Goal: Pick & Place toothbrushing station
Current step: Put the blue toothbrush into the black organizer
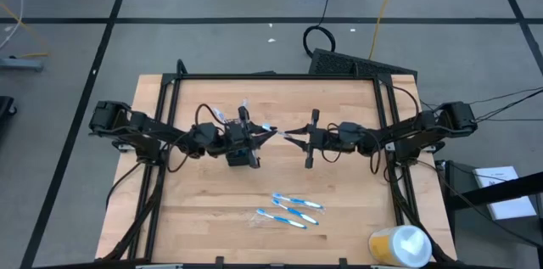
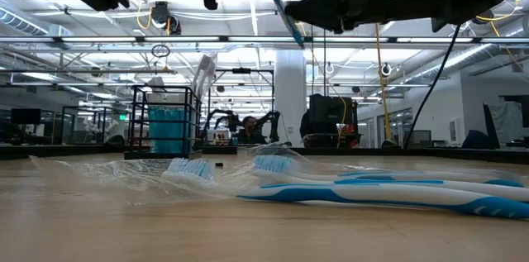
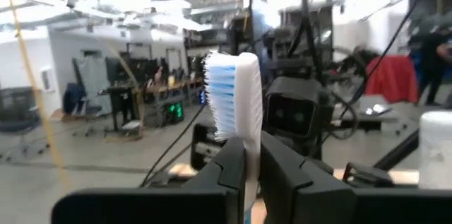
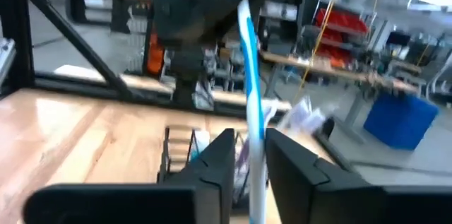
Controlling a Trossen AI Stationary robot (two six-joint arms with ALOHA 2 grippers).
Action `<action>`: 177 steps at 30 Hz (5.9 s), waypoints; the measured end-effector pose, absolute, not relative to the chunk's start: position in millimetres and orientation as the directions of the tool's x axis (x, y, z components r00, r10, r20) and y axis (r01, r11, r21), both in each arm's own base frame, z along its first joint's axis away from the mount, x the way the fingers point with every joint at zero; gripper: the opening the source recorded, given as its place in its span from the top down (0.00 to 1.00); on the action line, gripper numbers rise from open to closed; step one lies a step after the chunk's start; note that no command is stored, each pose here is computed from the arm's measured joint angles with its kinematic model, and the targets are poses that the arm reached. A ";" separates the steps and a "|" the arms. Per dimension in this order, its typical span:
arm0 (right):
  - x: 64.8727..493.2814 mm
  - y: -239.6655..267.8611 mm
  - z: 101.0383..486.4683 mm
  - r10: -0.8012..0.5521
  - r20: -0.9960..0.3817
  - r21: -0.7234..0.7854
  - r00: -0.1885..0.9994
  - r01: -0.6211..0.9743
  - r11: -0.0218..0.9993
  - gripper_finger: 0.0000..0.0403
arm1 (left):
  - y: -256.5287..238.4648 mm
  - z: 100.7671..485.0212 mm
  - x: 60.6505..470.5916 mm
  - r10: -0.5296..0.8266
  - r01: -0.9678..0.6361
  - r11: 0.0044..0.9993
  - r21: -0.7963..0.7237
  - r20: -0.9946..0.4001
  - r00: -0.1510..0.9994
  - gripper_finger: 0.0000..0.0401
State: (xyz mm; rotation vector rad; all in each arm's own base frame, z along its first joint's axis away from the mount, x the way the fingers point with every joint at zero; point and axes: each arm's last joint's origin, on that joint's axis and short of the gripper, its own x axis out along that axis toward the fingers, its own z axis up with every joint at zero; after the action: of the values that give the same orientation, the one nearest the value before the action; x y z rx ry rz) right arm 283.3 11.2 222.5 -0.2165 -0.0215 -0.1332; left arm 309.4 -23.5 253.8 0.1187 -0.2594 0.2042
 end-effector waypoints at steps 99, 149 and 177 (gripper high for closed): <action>280.4 2.8 209.6 -0.313 -0.108 -0.164 0.944 0.294 0.942 0.65 | -62.6 183.8 187.6 0.568 -0.657 0.715 -0.239 -0.349 0.745 0.87; 279.9 17.7 210.3 -0.262 -0.101 -0.158 0.960 0.245 0.957 0.64 | -74.1 247.4 195.6 0.324 -0.372 0.885 -0.280 -0.205 0.924 0.48; 279.9 17.7 210.9 -0.262 -0.094 -0.173 0.960 0.244 0.954 0.64 | -75.6 232.8 272.6 0.466 -0.540 0.840 -0.050 -0.445 0.765 0.59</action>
State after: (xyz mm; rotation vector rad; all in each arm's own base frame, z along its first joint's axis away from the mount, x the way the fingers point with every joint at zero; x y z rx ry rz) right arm 279.9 17.7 210.9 -0.1614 0.1164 -0.2573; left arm 272.6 -75.6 232.8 -0.1793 0.4342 0.5499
